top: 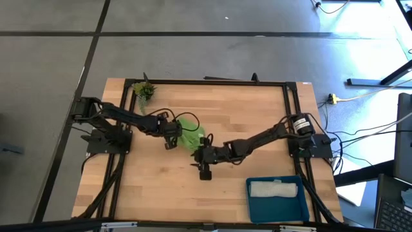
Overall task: Roll microfiber towels into tight, uniform cylinder then place into a basket
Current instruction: Roll the green towel
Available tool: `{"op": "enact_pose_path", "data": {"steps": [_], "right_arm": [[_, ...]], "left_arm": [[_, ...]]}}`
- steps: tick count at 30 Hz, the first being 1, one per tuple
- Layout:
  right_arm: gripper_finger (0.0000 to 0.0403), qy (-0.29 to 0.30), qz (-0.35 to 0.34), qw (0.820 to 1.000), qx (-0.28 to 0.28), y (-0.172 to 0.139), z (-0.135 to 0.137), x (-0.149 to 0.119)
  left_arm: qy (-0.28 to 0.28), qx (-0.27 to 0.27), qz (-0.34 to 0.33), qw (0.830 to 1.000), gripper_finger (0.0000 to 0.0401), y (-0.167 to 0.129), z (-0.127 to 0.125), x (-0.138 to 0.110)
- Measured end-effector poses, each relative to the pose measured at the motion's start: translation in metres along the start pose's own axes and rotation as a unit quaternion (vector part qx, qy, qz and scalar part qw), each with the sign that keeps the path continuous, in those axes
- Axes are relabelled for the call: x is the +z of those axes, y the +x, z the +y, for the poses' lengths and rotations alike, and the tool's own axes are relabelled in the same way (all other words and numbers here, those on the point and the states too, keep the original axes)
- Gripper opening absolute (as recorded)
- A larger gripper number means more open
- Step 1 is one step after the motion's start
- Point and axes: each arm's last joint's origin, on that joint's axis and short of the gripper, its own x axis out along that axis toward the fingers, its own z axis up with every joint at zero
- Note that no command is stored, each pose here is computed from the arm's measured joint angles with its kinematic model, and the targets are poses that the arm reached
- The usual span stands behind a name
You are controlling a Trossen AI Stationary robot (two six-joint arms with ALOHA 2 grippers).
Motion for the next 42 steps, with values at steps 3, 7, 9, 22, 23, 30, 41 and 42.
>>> {"op": "enact_pose_path", "data": {"steps": [3,7,9,22,23,30,41,42], "right_arm": [[0.0188,-0.022,-0.007,1.0,0.001,0.0,0.003,0.001],[0.0188,-0.039,-0.022,0.999,0.001,0.014,0.002,-0.007],[0.0188,-0.056,-0.009,0.998,-0.003,0.022,0.0,-0.016],[0.0188,-0.029,0.011,0.998,-0.063,0.03,-0.02,-0.024],[0.0188,-0.02,0.018,0.998,-0.065,0.03,-0.022,-0.025],[0.0188,0.015,0.057,0.991,-0.12,0.029,-0.028,-0.034],[0.0188,0.061,0.1,0.986,-0.12,0.028,-0.035,-0.041],[0.0188,0.063,0.1,0.986,-0.118,0.028,-0.036,-0.041]], "left_arm": [[0.002,-0.01,-0.003,1.0,0.0,-0.001,-0.004,0.0],[0.002,-0.015,-0.005,1.0,0.0,-0.003,-0.009,-0.001],[0.005,-0.02,-0.007,1.0,0.0,-0.004,-0.012,-0.002],[0.007,-0.025,-0.009,1.0,0.0,-0.006,-0.017,-0.003],[0.007,-0.025,-0.009,1.0,0.0,-0.006,-0.017,-0.003],[0.007,-0.025,-0.008,1.0,0.0,-0.006,-0.017,-0.003],[0.014,-0.017,-0.02,1.0,0.0,-0.013,-0.017,-0.002],[0.016,-0.02,-0.021,0.999,0.0,-0.016,-0.017,-0.002]]}}
